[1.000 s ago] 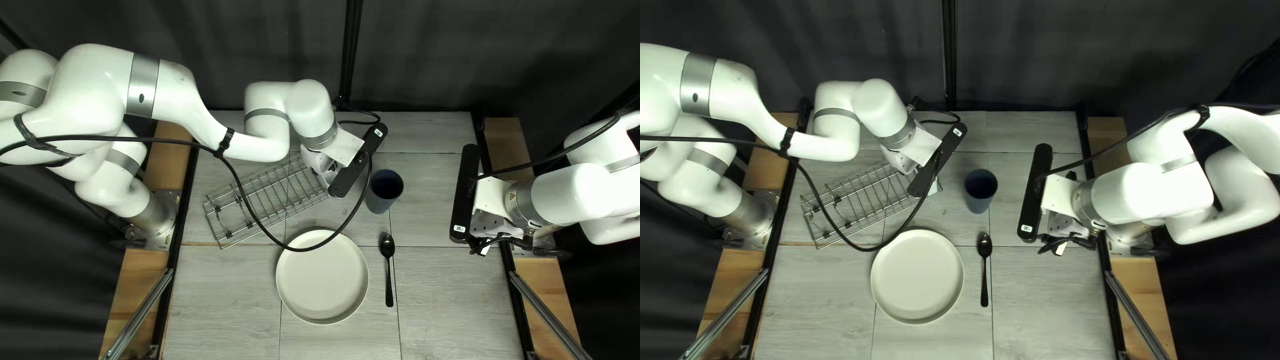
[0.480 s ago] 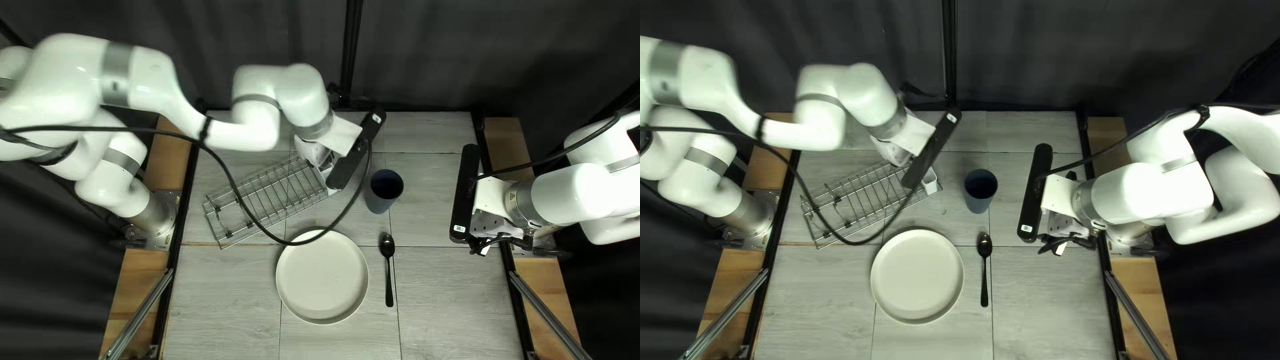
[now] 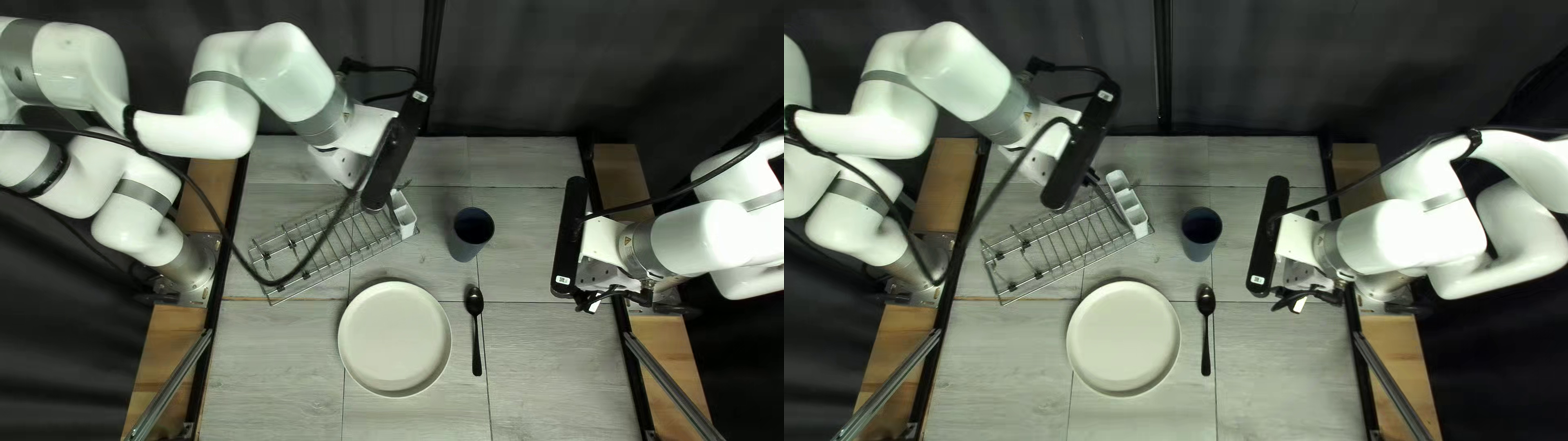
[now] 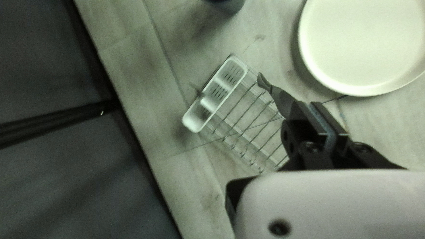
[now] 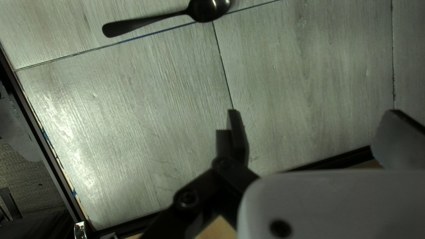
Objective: Pick up and place plate onto table. Place down one fork to the left of the plate. Place spoon and knife to the right of the plate. Place cup above the knife and spoon
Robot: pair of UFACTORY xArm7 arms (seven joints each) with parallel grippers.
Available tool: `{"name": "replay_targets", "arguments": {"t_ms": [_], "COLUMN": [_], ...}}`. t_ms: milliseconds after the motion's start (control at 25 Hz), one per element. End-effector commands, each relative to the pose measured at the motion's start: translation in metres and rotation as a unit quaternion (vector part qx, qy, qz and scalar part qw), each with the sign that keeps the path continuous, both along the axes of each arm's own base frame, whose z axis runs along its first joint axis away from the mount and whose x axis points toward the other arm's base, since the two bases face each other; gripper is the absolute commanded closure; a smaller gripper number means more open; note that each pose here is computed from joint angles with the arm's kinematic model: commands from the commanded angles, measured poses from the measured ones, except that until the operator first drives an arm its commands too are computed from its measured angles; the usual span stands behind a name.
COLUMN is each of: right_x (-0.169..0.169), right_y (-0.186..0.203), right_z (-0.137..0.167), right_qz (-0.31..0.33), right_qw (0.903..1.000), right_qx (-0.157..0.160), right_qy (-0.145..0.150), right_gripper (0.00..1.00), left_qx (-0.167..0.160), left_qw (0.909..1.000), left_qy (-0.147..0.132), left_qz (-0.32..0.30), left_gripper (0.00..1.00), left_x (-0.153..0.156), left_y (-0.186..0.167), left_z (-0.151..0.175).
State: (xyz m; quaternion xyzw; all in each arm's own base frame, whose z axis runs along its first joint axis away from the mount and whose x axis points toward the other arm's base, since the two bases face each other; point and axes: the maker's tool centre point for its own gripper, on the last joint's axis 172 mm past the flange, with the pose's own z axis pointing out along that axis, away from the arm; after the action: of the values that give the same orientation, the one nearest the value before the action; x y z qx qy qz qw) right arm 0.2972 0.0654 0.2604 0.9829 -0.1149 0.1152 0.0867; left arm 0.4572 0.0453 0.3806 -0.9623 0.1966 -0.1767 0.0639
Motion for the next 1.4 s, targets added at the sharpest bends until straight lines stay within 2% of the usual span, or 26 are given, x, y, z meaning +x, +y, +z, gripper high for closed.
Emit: {"name": "replay_targets", "arguments": {"t_ms": [40, 160, 360, 480, 720, 880, 1160, 1400], "right_x": [0.0, 0.0, 0.0, 0.0, 0.0, 0.0, 0.0, 0.0], "right_y": [0.0, 0.0, 0.0, 0.0, 0.0, 0.0, 0.0, 0.0], "right_z": [0.0, 0.0, 0.0, 0.0, 0.0, 0.0, 0.0, 0.0], "right_qz": [0.0, 0.0, 0.0, 0.0, 0.0, 0.0, 0.0, 0.0], "right_qw": [1.0, 1.0, 1.0, 1.0, 1.0, 1.0, 1.0, 1.0], "right_qx": [0.0, 0.0, 0.0, 0.0, 0.0, 0.0, 0.0, 0.0], "right_qy": [0.0, 0.0, 0.0, 0.0, 0.0, 0.0, 0.0, 0.0], "right_gripper": [0.0, 0.0, 0.0, 0.0, 0.0, 0.0, 0.0, 0.0], "left_qx": [-0.016, -0.018, -0.012, -0.007, -0.002, 0.003, 0.016, 0.048], "left_qw": [0.9998, 0.9996, 0.9953, 0.99, 0.9767, 0.9675, 0.9517, 0.927], "left_qy": [-0.001, -0.024, -0.081, -0.116, -0.164, -0.182, -0.197, -0.203], "left_qz": [0.013, -0.002, -0.051, -0.081, -0.139, -0.176, -0.235, -0.312], "left_gripper": [1.0, 1.0, 1.0, 1.0, 1.0, 1.0, 1.0, 1.0], "left_x": [-0.005, -0.005, 0.002, 0.008, 0.015, 0.015, 0.017, 0.016], "left_y": [-0.004, -0.02, -0.059, -0.077, -0.099, -0.112, -0.126, -0.148], "left_z": [-0.004, -0.005, 0.002, 0.004, -0.003, -0.013, -0.027, -0.05]}}
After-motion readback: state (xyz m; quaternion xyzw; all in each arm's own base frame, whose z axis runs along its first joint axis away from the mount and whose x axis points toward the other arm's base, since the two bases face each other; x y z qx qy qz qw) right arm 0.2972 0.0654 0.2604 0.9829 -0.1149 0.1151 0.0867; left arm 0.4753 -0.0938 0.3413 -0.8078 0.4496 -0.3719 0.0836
